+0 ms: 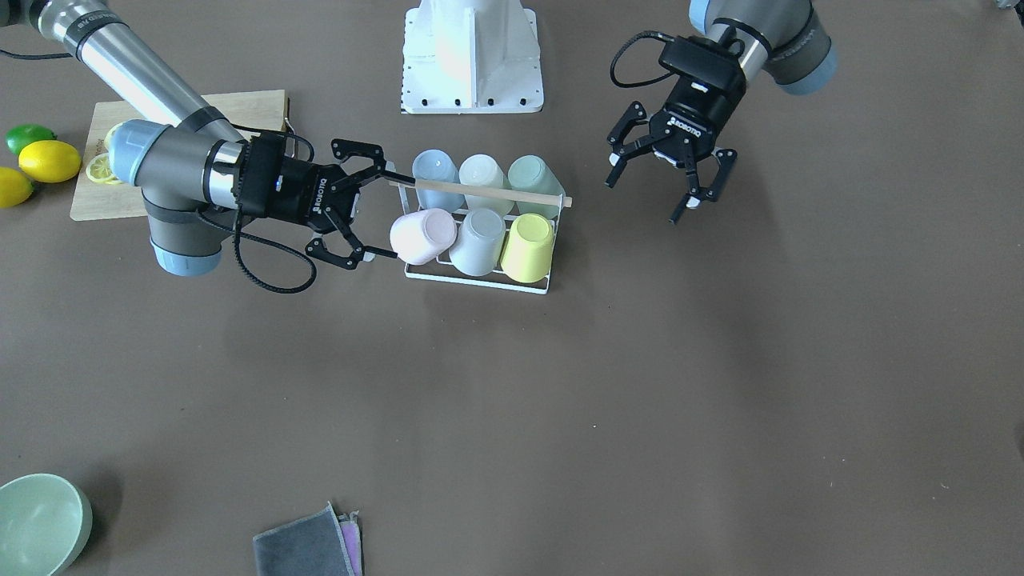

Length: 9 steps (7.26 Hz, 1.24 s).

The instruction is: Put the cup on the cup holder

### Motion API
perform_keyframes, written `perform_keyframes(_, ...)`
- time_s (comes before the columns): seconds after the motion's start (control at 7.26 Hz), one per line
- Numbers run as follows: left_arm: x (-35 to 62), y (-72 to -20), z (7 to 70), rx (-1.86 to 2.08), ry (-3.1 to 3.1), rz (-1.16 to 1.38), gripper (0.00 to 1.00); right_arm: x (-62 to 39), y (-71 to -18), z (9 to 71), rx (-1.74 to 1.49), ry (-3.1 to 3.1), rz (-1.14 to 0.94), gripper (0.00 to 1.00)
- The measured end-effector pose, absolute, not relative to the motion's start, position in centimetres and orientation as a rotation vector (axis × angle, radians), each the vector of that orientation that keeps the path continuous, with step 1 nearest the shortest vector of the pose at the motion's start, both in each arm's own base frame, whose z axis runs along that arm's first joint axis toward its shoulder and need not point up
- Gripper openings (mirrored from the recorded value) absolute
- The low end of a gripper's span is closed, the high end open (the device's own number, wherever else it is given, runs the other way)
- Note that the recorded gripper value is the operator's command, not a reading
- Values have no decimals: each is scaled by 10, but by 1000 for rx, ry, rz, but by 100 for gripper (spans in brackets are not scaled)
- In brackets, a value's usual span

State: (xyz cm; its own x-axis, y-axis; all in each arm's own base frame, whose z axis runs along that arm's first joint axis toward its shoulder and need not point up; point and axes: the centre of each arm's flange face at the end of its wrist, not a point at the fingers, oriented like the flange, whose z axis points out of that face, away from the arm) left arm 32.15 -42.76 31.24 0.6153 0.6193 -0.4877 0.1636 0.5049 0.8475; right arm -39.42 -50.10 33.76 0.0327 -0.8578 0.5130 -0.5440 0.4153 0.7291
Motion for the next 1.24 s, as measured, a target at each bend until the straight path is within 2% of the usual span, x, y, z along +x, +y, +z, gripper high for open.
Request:
perform_keyframes(0.28, 274, -469, 349, 749, 822, 306, 98, -364, -547, 350, 1176, -1474, -277, 100)
perform_keyframes(0.69, 166, -513, 428, 326, 745, 129, 98, -345, -588, 371, 1021, -1210, -96, 100)
perform_keyframes(0.96, 68, -516, 507, 149, 786, 53, 98, -319, -589, 379, 841, -1027, -38, 100)
perform_keyframes(1.24, -7, -494, 564, 36, 852, -8, 98, -281, -588, 388, 642, -916, -3, 100)
